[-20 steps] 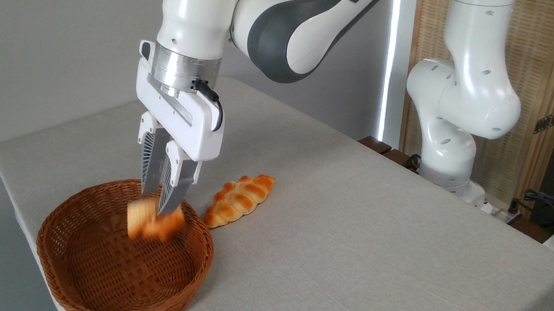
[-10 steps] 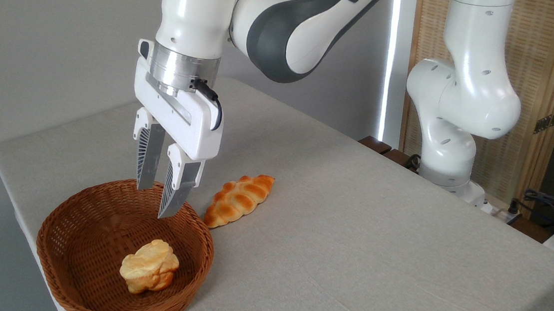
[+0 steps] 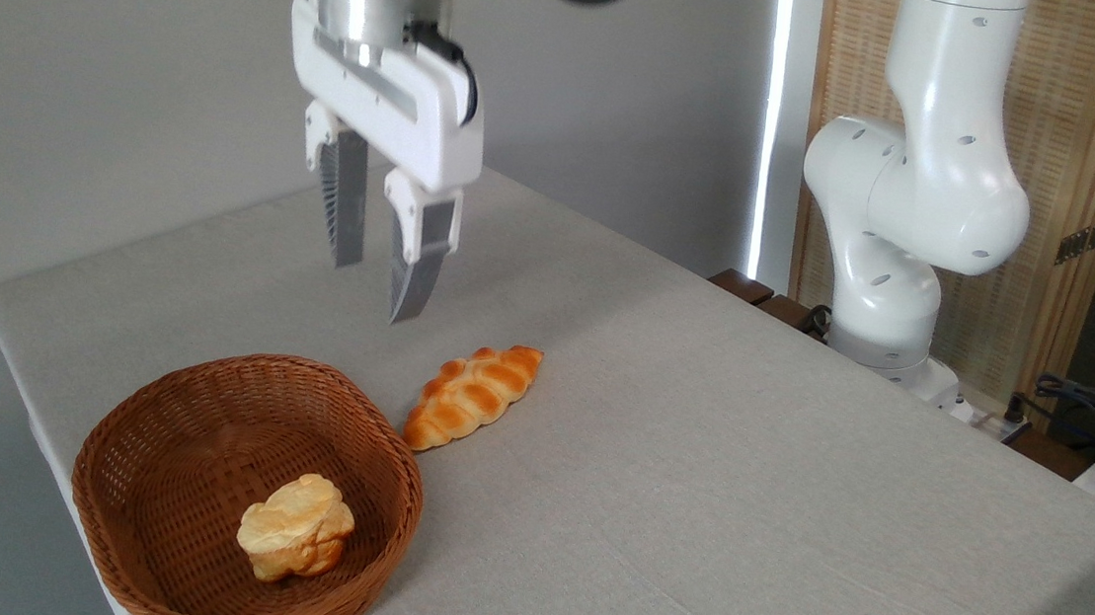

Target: Put bread into the basket

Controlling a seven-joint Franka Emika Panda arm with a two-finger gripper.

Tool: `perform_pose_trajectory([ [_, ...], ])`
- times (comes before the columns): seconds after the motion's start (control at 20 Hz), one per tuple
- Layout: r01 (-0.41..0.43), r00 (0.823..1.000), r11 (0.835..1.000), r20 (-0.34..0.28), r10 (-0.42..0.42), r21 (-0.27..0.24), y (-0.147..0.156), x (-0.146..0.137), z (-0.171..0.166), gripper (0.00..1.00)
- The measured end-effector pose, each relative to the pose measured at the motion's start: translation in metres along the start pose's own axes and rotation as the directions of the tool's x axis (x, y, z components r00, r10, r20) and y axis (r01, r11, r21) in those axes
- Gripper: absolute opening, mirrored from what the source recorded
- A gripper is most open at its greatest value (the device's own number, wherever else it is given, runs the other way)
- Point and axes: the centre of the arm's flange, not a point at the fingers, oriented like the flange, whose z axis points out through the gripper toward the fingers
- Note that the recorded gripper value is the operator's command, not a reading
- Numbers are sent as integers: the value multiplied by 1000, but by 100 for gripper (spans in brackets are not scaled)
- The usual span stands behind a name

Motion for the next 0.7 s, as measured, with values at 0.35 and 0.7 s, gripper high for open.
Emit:
perform_pose_trajectory([
  [0.35,35,996,999,77,-33,-24,5,-7,-15,100],
  [0.7,12,985,998,169,-21,54,-3,-12,-7,100],
])
